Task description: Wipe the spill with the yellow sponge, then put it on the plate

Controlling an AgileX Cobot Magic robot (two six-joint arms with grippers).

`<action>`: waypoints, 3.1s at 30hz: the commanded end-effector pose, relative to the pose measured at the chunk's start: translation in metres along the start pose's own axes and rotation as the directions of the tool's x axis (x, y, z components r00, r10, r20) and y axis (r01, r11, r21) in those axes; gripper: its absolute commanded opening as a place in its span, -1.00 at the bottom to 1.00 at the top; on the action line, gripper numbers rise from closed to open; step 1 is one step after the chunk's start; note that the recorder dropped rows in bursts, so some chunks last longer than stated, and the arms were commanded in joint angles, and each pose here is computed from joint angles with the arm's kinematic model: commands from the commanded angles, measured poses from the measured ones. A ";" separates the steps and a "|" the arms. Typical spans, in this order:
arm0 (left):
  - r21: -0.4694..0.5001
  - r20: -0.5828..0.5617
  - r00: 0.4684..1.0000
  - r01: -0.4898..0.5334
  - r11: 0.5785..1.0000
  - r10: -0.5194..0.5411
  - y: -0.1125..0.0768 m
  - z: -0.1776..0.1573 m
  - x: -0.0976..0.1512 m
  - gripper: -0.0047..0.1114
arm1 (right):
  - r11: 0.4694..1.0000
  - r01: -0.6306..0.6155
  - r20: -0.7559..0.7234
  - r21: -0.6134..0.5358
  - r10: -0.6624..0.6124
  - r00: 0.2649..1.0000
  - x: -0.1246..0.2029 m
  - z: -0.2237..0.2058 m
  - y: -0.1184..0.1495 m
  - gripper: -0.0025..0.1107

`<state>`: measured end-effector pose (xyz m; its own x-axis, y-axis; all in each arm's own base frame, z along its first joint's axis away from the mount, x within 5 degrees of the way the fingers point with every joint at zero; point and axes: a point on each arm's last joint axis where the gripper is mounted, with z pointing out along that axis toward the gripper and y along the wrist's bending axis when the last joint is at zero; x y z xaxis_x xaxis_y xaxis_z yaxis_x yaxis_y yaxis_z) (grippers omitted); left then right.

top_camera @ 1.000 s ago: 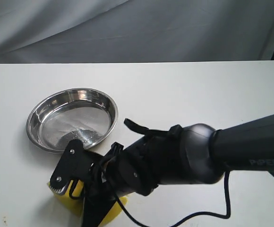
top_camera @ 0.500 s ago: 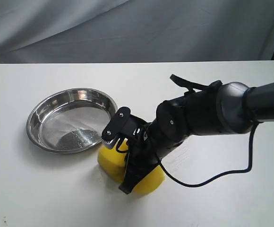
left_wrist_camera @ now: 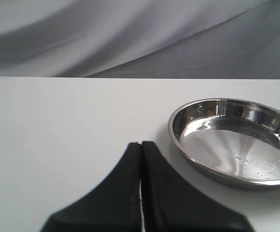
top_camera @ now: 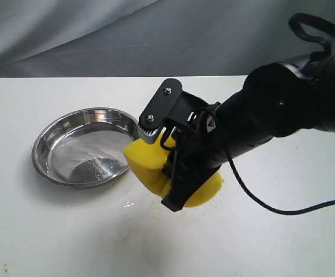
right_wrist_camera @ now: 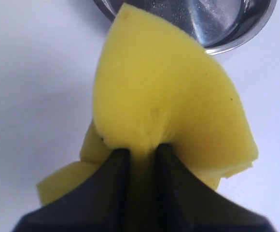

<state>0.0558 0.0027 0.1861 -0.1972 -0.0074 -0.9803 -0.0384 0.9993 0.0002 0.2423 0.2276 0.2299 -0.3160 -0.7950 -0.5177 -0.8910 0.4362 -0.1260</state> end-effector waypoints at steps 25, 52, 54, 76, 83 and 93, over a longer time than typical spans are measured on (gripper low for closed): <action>-0.002 0.017 1.000 0.007 1.000 -0.007 0.000 -0.001 -0.003 -0.92 | 0.914 -0.267 -0.203 -0.305 0.212 0.956 0.039 0.103 0.036 -0.96; -0.002 0.017 1.000 0.007 1.000 -0.007 0.000 -0.001 -0.003 -0.92 | 0.760 -0.648 -0.096 0.052 0.650 0.754 0.100 0.099 -0.090 -0.96; -0.002 0.017 1.000 0.007 1.000 -0.007 0.000 -0.001 -0.003 -0.92 | 0.758 -0.651 -0.080 0.047 0.652 0.754 0.096 0.094 -0.091 -0.96; -0.002 0.017 1.000 0.007 1.000 -0.007 0.000 -0.001 -0.003 -0.92 | 0.603 -0.790 0.145 0.110 0.777 0.613 0.091 0.074 -0.119 -0.96; -0.002 0.017 1.000 0.007 1.000 -0.007 0.000 -0.001 -0.003 -0.92 | 0.479 -0.872 0.052 0.101 0.873 0.485 0.113 0.113 -0.112 -0.96; -0.002 0.017 1.000 0.007 1.000 -0.007 0.000 -0.001 -0.003 -0.92 | 0.562 -0.790 -0.233 -0.245 0.757 0.610 0.090 0.137 -0.080 -0.96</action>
<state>0.0558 0.0027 0.1861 -0.1972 -0.0074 -0.9803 -0.0384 0.9993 0.0002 0.3532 0.1548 0.1000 -0.9238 -0.0997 -0.3697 -0.2595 0.8731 0.4128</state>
